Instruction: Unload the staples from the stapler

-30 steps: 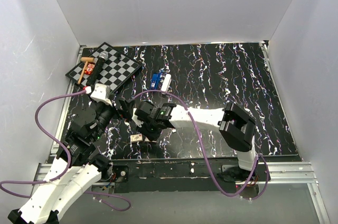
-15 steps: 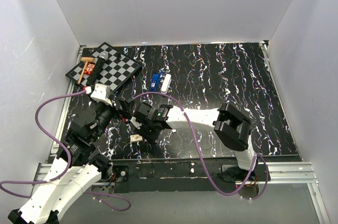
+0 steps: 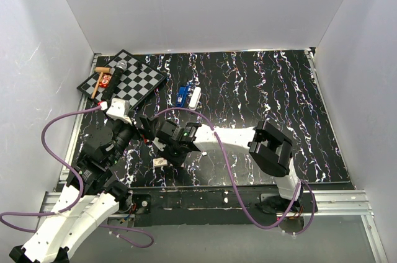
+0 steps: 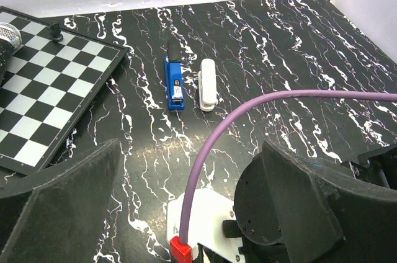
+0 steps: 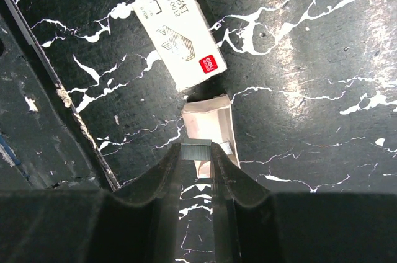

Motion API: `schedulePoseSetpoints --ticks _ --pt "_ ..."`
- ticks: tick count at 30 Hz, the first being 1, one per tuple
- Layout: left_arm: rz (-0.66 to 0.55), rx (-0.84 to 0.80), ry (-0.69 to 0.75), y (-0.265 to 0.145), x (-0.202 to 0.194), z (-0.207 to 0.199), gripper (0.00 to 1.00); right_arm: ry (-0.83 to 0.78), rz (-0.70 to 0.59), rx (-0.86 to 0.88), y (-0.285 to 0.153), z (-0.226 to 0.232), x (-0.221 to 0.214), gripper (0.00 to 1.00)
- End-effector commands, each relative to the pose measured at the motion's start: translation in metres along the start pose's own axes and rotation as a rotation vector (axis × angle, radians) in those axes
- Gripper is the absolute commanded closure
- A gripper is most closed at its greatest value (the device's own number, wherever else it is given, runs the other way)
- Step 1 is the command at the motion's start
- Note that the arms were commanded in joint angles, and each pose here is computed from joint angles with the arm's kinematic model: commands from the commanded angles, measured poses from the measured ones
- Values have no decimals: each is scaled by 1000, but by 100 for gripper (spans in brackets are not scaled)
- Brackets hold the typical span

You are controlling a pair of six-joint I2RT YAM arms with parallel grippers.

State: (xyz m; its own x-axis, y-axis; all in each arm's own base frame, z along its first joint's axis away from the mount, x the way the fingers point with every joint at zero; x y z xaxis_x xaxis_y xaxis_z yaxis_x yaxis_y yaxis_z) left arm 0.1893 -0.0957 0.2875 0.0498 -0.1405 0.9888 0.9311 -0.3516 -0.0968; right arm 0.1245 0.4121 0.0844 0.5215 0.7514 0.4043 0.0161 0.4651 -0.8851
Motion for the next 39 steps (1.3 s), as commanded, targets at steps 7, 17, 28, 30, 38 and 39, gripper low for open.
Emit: schedulePoseSetpoints --ticks 7,17,28,30,38,39 --pt "-11 20 0 0 1 3 2 -13 -77 -33 -3 1 23 78" --pt "-12 18 0 -1 0 3 2 -6 -74 -48 1 -2 23 73" --pt "-15 18 0 -1 1 3 2 -6 -75 -42 -1 0 23 64" --pt "-16 18 -1 -1 2 3 2 -7 -77 -38 -2 0 24 63" --pt "-13 18 0 -1 0 3 2 15 -101 -30 -12 5 27 60" --pt "-16 20 -1 -1 2 3 2 18 -107 -40 -15 3 27 60"
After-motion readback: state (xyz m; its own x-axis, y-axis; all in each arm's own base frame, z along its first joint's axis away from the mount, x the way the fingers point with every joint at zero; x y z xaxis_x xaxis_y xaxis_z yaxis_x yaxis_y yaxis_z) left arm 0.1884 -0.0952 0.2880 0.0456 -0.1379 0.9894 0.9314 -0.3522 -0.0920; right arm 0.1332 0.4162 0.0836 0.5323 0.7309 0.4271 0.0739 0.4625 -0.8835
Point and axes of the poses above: each gripper's point midway between its finger pads, its own y axis out along the fingers, its own z axis along the line the jaws close on, x = y × z, the point moved 4 cm from there along -y, back along the fingers, and after that the axes turned 15 degrees about y, right-handed, at the moved point
